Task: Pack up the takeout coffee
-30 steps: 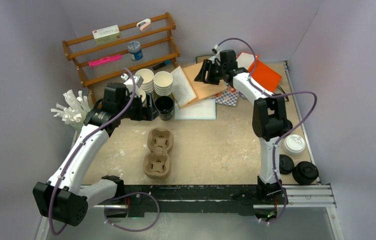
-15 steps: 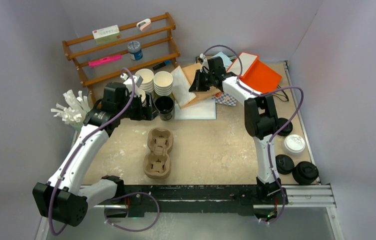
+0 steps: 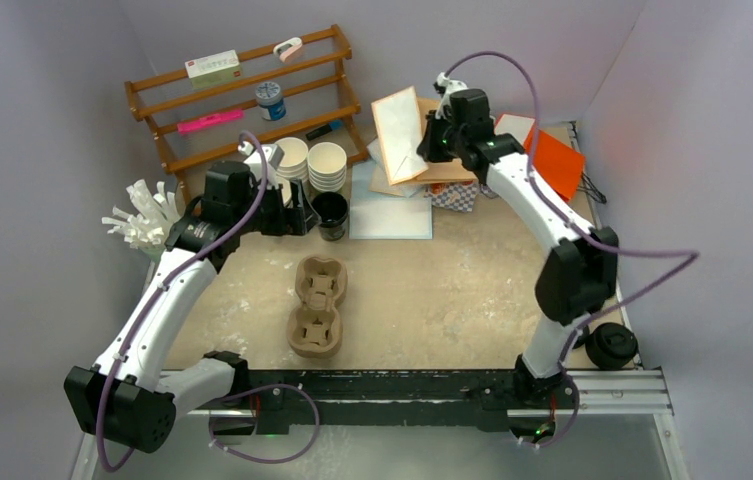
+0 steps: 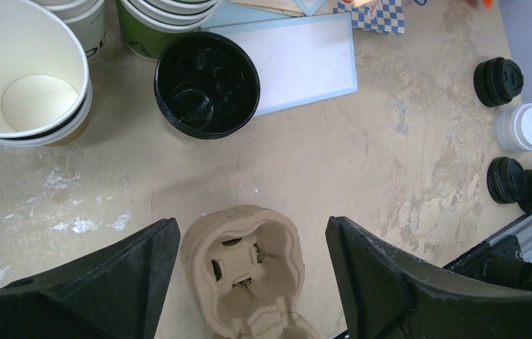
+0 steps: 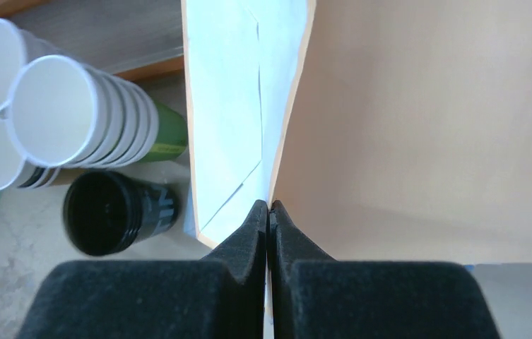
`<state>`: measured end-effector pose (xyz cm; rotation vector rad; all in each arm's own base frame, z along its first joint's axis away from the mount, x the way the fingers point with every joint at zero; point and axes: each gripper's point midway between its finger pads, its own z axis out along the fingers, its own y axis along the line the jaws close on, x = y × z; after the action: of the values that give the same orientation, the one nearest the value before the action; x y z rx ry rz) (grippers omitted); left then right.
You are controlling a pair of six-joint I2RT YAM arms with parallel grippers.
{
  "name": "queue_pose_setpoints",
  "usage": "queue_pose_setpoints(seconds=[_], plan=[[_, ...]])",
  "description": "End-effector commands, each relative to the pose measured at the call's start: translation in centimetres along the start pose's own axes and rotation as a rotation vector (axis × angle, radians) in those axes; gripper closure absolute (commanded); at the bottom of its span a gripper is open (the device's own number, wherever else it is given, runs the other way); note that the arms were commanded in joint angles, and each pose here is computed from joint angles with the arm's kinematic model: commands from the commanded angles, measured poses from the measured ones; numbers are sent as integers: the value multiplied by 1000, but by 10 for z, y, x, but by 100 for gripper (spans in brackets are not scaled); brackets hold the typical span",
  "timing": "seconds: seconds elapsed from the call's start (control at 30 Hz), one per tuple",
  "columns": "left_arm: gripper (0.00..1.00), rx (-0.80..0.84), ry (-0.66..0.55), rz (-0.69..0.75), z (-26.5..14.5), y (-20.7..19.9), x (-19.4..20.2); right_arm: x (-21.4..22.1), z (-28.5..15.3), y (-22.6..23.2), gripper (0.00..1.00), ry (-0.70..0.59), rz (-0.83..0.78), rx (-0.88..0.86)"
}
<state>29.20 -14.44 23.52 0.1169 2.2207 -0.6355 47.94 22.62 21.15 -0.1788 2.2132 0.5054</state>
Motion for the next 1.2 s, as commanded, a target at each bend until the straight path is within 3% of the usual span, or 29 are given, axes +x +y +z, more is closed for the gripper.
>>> queue_pose_setpoints(seconds=[0.0,0.27,0.3,0.4,0.5,0.73,0.9,1.03,1.17], plan=[[20,61,-106,-1,-12,-20,-30,5,-51,1,100,-22,-27,21],[20,123,-143,-41,-15,-34,-42,83,-108,23,97,119,47,-129],[20,131,-144,-47,-14,-36,-43,94,-113,23,89,140,56,-136],[20,161,-141,-68,-9,-43,-45,117,-124,22,44,176,74,-147],[20,188,-121,-75,1,-56,-42,123,-134,13,29,168,135,-95],[20,143,-5,24,48,-134,-8,111,-141,-73,30,135,383,174],[13,26,74,142,90,-184,18,128,-141,-113,18,132,448,329],[6,-113,118,157,125,-192,40,146,-136,-141,7,156,552,402],[6,-139,112,89,157,-190,58,150,-129,-162,5,131,650,385]])
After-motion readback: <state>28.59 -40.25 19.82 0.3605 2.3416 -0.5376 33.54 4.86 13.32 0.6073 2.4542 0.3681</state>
